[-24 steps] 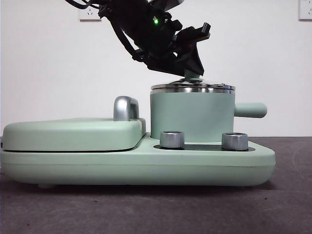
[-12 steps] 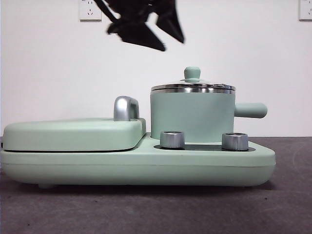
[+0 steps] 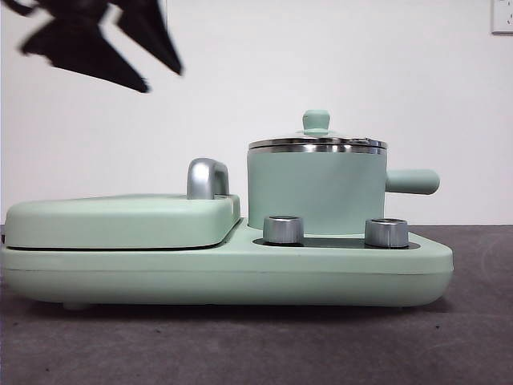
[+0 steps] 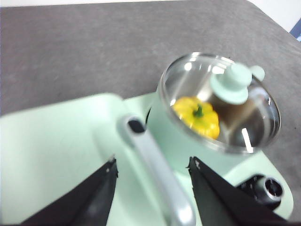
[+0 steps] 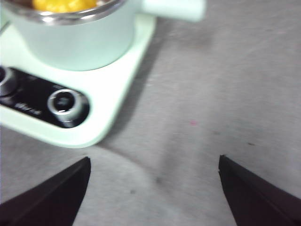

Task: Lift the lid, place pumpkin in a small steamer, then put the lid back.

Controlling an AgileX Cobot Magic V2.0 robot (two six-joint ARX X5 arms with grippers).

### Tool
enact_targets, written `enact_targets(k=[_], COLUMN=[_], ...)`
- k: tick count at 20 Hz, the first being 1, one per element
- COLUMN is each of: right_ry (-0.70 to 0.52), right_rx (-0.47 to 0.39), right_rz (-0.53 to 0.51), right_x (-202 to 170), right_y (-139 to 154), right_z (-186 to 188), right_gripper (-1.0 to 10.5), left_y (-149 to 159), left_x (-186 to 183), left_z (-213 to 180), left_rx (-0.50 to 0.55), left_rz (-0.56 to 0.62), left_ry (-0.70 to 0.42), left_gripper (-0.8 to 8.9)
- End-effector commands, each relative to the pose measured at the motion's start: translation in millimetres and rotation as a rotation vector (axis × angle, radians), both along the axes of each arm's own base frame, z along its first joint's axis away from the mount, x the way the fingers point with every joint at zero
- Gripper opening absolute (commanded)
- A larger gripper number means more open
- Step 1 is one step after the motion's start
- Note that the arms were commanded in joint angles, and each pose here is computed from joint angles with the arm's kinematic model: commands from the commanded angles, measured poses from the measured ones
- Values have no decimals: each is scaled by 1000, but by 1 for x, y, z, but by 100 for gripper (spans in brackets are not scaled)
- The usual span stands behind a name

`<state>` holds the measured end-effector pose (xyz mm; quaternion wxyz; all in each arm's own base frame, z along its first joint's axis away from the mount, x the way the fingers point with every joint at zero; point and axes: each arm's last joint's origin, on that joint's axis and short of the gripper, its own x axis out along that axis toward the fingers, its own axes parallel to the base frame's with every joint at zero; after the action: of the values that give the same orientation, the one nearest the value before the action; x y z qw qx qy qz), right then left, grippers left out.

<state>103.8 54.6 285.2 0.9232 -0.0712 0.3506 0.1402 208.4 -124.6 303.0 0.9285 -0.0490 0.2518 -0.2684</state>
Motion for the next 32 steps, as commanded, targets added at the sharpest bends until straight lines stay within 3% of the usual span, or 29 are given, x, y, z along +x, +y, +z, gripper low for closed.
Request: enact_targets(k=[1, 6, 11, 12, 13, 14, 24, 26, 28, 32], right_ry=[15, 2, 23, 16, 11, 0, -9, -9, -9, -10], right_rx=[8, 57, 63, 67, 70, 76, 104, 104, 104, 104], right_rz=[33, 75, 84, 84, 85, 84, 102, 102, 102, 102], right_x=[8, 20, 15, 15, 15, 14, 15, 15, 15, 15], right_y=[6, 16, 13, 13, 13, 13, 14, 14, 14, 14], right_z=[-2, -1, -2, -1, 0, 1, 2, 2, 2, 2], right_gripper=[420, 419, 415, 268, -25, 25, 18, 18, 18, 18], left_y=[14, 44, 52, 52, 51, 52, 52, 59, 72, 102], left_x=[-18, -55, -67, -68, -68, -69, -70, -74, -79, -96], left_z=[2, -4, -2, -1, -1, -1, 0, 1, -14, -81], left_rx=[-39, 29, 48, 39, 33, 33, 28, 88, 58, 17], left_rz=[30, 109, 118, 117, 106, 105, 99, 108, 171, 395], left_ry=[1, 89, 107, 106, 109, 106, 102, 36, -74, -336], left_gripper=[251, 250, 247, 159, 10, 5, 7, 7, 7, 7])
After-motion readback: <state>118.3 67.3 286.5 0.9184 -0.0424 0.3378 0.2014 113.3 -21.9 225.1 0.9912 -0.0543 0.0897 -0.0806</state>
